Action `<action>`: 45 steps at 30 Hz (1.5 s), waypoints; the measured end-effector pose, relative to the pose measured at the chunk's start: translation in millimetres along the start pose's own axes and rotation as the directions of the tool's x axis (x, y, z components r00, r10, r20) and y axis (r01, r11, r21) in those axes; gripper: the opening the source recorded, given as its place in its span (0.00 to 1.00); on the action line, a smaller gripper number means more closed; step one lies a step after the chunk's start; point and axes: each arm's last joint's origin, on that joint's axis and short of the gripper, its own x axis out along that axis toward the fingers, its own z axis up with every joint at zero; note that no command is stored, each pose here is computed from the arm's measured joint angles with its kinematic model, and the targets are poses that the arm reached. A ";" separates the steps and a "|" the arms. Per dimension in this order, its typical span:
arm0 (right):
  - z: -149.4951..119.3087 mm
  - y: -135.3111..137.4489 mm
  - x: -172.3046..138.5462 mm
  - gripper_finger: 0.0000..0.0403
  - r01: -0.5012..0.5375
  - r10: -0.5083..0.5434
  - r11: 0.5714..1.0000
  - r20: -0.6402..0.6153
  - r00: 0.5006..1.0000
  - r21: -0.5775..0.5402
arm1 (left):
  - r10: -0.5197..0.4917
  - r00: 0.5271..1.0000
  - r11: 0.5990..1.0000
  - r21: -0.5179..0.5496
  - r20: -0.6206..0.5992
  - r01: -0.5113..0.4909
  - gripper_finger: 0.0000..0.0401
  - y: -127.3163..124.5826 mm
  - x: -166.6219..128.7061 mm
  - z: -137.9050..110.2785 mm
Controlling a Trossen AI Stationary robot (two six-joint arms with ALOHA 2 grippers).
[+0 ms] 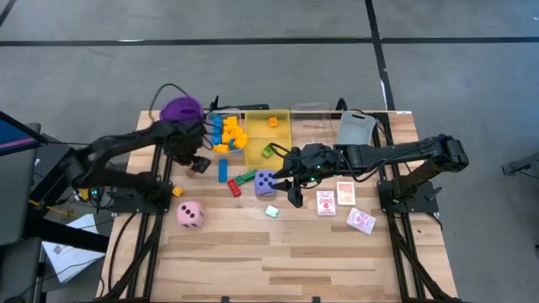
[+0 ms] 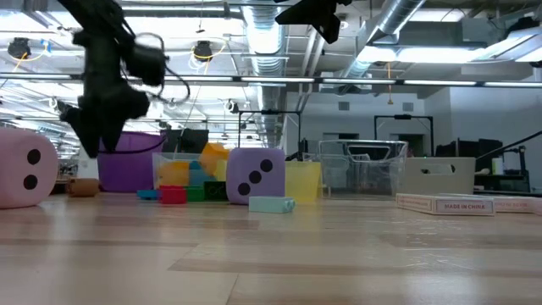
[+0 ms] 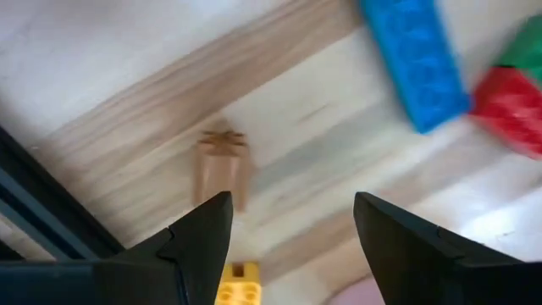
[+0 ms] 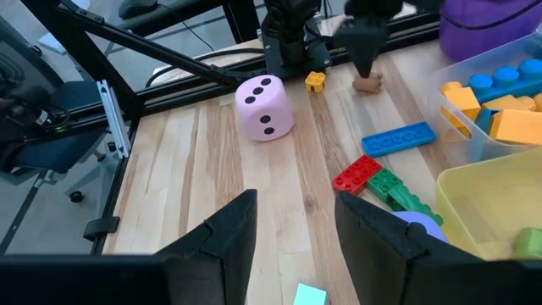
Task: Pick & Place Toys
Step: Put the brown four stud game piece into the yellow bin
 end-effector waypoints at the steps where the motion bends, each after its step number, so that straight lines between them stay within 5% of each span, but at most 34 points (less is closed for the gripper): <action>1: 0.0 0.0 0.0 0.38 0.000 0.000 1.000 0.000 1.000 0.000 | -0.009 1.000 1.000 0.009 0.023 0.008 0.60 -0.2 -5.2 -3.9; 5: 0.1 0.0 0.0 0.38 0.000 0.000 1.000 0.001 1.000 0.000 | 0.008 0.991 0.998 0.058 0.132 -0.015 0.60 -0.5 -21.9 -17.7; 11: 0.1 -0.1 0.0 0.38 0.005 -0.005 1.000 0.002 1.000 0.000 | 0.128 0.971 0.992 -0.027 0.203 -0.125 0.60 3.1 -27.0 -21.7; 25: 2.0 -6.8 -0.1 0.38 0.023 -0.023 0.999 0.007 1.000 0.037 | 0.320 0.947 0.945 0.075 -0.002 -0.319 0.60 0.3 12.1 2.0; 45: 1.8 -6.4 -0.1 0.38 0.021 -0.021 0.999 0.006 1.000 0.036 | 0.450 0.869 0.889 0.194 -0.207 -0.414 0.60 0.6 59.4 16.9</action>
